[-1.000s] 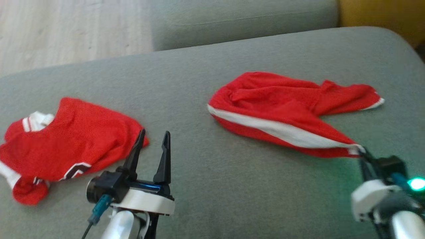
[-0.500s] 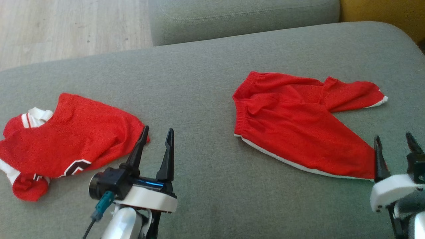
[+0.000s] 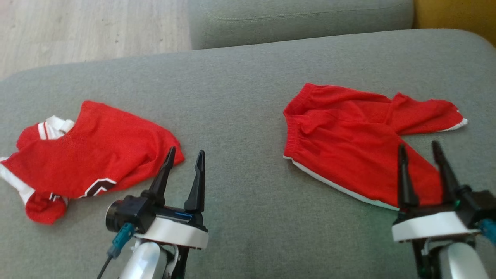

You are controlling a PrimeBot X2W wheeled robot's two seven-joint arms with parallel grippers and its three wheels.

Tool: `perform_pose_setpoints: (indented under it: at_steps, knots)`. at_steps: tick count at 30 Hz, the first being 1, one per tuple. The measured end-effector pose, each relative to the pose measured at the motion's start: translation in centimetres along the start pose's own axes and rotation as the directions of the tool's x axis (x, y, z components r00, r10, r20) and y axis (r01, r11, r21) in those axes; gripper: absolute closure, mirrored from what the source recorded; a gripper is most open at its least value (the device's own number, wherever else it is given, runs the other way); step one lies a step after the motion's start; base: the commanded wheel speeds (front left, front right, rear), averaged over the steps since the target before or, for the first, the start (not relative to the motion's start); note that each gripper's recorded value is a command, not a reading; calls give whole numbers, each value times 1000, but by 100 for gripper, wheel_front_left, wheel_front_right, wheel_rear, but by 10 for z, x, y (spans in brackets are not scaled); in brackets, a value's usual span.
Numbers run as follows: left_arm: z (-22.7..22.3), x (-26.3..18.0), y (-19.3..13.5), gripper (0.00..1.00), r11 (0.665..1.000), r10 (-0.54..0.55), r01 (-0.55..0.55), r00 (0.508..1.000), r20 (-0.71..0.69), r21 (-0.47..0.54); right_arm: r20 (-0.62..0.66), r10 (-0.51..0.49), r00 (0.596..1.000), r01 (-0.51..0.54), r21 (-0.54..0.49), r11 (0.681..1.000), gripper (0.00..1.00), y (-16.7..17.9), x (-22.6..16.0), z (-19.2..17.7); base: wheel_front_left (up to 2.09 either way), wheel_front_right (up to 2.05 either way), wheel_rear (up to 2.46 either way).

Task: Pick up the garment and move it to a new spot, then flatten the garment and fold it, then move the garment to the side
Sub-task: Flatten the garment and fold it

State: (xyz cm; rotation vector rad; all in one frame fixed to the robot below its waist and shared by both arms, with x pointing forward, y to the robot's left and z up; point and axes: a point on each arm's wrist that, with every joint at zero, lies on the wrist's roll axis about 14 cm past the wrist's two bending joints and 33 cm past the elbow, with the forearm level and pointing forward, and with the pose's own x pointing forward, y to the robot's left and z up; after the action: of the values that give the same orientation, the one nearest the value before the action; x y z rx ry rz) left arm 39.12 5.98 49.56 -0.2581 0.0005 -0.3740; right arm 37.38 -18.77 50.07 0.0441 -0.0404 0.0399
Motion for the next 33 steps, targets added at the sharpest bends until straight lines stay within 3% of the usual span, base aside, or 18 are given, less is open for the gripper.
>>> perform_pose_setpoints:
  at_steps: [6,13,16,20,23,27,30,33]
  knots:
    - [-2,-2,4,0,1000,12,-12,1000,-4,-1,-54,18,998,-15,55,998,0,9,-2,-24,0,0,0]
    - [-10,-1,1,0,1000,-11,11,1000,-30,7,-49,-4,999,6,53,999,0,1,1,-23,0,0,0]
    - [-17,2,-5,0,999,-36,37,998,-51,13,-38,-26,999,28,49,998,0,-6,1,-20,0,0,0]
    - [-29,15,-29,0,988,-145,150,984,-102,36,-35,-49,998,51,43,998,0,-14,3,-19,0,0,0]
    - [-43,24,-63,0,954,-285,297,940,-186,42,-45,-65,997,67,40,997,0,-20,2,-23,0,0,0]
    - [-63,25,-102,0,877,-454,481,837,-307,14,-52,-89,995,91,40,995,0,-27,2,-25,0,0,0]
    - [-77,25,-109,0,831,-510,556,769,-384,10,-53,-109,993,112,42,993,0,-34,3,-25,0,0,0]
    - [-92,29,-105,0,808,-520,589,730,-443,22,-58,-128,990,131,40,991,0,-40,1,-27,0,0,0]
